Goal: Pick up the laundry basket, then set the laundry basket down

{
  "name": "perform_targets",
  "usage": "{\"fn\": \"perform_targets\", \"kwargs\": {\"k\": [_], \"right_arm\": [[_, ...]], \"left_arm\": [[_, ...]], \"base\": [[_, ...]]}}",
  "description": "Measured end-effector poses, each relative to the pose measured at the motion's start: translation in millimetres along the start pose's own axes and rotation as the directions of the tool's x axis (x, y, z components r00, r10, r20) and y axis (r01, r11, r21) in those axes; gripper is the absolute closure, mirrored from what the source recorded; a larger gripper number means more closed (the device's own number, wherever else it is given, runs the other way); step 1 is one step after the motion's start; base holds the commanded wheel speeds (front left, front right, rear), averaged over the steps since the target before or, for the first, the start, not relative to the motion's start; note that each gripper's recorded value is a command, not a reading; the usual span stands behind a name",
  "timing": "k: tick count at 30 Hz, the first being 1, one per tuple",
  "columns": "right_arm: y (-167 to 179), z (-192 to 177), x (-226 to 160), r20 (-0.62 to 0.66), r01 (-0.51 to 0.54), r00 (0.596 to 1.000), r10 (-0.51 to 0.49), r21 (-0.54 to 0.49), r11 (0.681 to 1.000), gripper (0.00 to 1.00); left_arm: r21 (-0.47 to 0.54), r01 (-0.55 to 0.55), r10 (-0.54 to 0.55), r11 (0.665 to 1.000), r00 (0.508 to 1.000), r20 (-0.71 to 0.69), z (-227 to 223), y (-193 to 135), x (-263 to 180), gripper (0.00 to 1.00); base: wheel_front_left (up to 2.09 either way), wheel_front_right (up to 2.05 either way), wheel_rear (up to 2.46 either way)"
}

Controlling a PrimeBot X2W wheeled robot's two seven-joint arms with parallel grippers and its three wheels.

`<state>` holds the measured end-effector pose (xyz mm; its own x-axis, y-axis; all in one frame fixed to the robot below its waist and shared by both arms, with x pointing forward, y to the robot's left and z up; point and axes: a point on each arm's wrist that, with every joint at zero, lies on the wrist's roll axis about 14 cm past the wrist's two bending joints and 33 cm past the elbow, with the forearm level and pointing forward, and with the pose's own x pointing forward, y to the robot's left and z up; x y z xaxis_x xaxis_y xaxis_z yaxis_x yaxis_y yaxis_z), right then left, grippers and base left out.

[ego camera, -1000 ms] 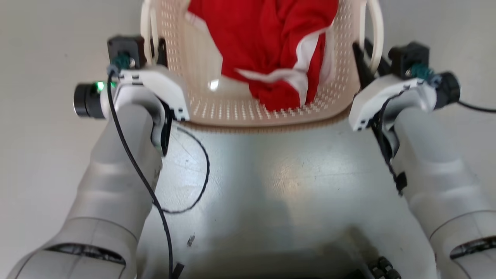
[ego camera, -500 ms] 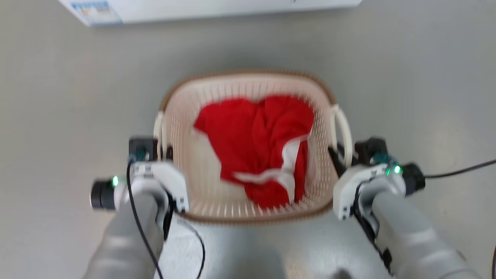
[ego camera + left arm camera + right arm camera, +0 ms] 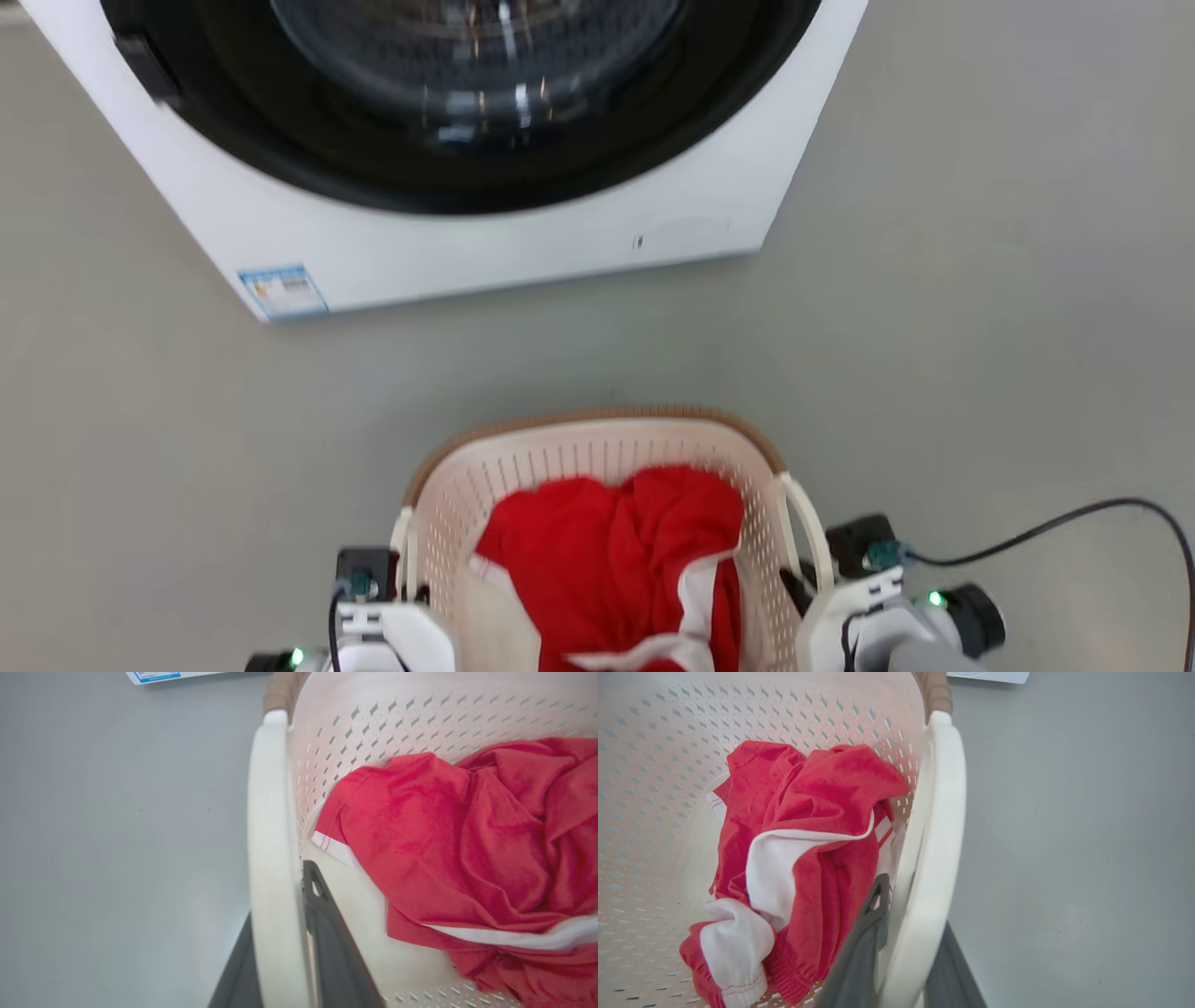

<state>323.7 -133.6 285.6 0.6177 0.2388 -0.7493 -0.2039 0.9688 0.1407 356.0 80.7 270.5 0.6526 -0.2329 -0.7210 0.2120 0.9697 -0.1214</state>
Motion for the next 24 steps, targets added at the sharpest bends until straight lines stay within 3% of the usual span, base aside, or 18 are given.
{"fn": "perform_targets", "kwargs": {"k": [8, 24], "right_arm": [[10, -5, -24, 0.027, -0.006, 1.0, 0.006, 0.002, 1.0, 1.0], [20, -13, -43, 0.041, -0.017, 0.999, 0.018, -0.019, 1.0, 1.0]], "left_arm": [[0.029, 0.019, -0.02, 0.999, 0.999, 0.03, -3, -10, -29, 1.0], [-0.027, 0.004, -0.002, 1.0, 0.999, 0.052, -16, -15, -59, 1.0]], "base": [[0.0, 0.0, 0.0], [0.0, 0.0, 0.0]]}}
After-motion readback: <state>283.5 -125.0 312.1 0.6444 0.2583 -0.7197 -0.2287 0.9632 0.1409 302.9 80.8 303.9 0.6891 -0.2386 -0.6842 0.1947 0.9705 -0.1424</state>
